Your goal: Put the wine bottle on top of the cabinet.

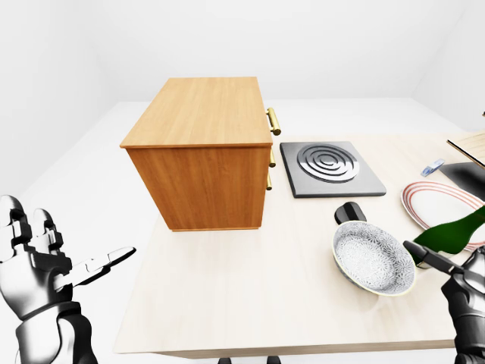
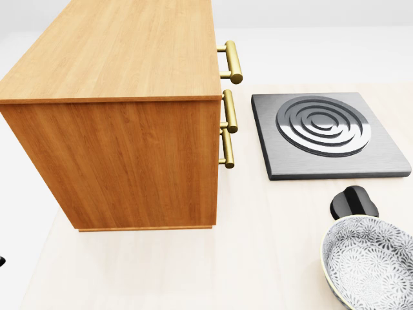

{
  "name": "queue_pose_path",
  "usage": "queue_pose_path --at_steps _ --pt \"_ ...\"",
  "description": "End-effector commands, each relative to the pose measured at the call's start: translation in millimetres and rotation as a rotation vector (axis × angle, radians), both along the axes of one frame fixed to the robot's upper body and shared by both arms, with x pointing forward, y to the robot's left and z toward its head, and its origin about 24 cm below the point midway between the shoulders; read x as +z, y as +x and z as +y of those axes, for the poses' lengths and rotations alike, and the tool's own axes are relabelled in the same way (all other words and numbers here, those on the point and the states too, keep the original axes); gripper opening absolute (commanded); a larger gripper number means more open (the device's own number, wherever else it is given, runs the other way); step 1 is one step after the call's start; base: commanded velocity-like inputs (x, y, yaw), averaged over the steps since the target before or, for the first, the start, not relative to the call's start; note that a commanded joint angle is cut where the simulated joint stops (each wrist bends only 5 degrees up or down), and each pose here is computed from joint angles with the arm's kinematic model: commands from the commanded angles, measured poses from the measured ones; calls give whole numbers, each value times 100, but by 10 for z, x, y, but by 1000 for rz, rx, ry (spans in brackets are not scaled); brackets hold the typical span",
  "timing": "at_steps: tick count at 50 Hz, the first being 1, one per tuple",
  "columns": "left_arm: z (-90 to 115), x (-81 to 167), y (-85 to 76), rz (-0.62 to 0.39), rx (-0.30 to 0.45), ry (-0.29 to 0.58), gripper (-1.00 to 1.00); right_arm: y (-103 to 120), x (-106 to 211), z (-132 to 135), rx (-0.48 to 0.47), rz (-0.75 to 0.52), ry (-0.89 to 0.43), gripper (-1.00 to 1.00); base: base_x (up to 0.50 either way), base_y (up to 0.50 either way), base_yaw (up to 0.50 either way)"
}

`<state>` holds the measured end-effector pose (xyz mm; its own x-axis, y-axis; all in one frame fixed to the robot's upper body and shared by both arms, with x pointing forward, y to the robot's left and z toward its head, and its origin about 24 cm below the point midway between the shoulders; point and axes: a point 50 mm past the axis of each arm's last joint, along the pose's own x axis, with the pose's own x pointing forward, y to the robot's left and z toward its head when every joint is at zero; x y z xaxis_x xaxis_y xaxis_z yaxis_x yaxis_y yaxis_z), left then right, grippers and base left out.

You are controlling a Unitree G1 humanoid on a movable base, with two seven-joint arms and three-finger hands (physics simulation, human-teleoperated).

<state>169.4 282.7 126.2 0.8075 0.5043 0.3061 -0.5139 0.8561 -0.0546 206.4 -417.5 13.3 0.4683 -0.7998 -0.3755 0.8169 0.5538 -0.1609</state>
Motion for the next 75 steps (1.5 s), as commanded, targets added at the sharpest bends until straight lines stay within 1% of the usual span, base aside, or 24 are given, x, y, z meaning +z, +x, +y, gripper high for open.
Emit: queue_pose_path --at_steps 1,12,27,40,48,59,75 --pt "0 1 2 1 1 2 100 -22 -33 -17 -9 13 21 100 0 0 0" --pt "0 3 0 1 3 4 100 29 -34 -23 -16 41 28 100 0 0 0" --pt "-2 -2 4 3 1 2 100 121 50 -44 -16 41 13 100 0 0 0" --pt "-1 -16 8 8 1 -1 100 129 78 -68 -28 39 13 100 0 0 0" --pt "2 -22 7 10 1 -3 100 95 60 -85 -50 47 21 100 0 0 0" --pt "-3 -19 10 9 1 -2 100 196 139 -65 -17 23 7 100 0 0 0" --pt "-2 -30 14 15 0 -1 100 205 181 -89 -17 14 -3 100 0 0 0"
